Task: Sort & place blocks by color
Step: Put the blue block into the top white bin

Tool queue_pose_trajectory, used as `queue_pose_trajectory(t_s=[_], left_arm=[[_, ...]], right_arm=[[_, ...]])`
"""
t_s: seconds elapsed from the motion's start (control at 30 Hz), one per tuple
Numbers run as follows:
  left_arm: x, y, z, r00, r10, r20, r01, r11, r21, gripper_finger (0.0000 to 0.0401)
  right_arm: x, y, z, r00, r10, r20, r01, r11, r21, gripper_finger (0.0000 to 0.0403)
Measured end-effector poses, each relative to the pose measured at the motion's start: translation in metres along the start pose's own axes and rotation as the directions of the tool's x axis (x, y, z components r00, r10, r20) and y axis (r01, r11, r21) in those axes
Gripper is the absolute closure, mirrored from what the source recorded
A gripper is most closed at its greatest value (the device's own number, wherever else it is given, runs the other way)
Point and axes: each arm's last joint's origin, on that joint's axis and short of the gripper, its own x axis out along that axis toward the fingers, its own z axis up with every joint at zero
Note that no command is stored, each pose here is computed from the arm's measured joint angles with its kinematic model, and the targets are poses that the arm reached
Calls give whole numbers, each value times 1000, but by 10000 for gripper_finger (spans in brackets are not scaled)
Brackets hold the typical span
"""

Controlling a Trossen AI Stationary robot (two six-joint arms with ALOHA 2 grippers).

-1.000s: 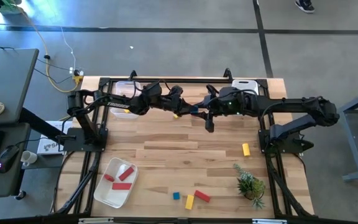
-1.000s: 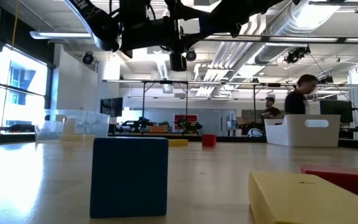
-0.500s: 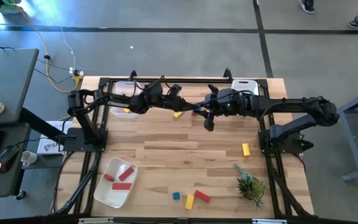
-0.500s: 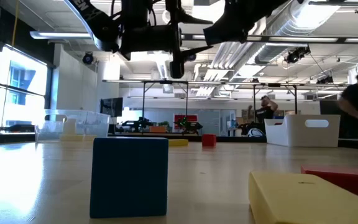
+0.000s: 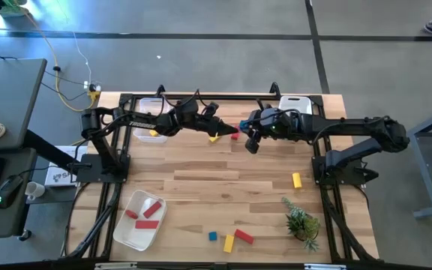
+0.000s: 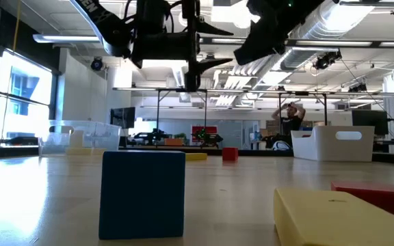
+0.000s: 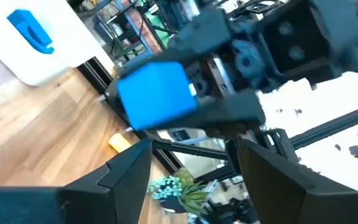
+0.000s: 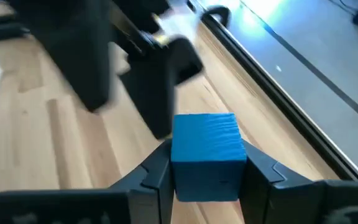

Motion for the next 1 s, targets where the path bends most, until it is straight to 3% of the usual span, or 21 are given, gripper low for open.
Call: queue_pose_trajectory(t_s=[0.2,0.47,0.77,1.0], left_arm=[[0,5,-3,999,45,-30,-42,994,99,174],[-4,23,-15,964,241,-116,-222,963,155,174],[-12,41,-24,849,522,-83,-481,828,287,174],[-19,49,-28,747,663,-55,-600,707,374,174]], right_arm=[[2,-18,-11,978,-175,-111,189,973,131,297],[0,-57,-34,871,-312,-379,437,845,308,297],[-10,-96,-53,725,-352,-592,602,742,296,297],[-13,-123,-58,717,-259,-647,593,715,371,297]])
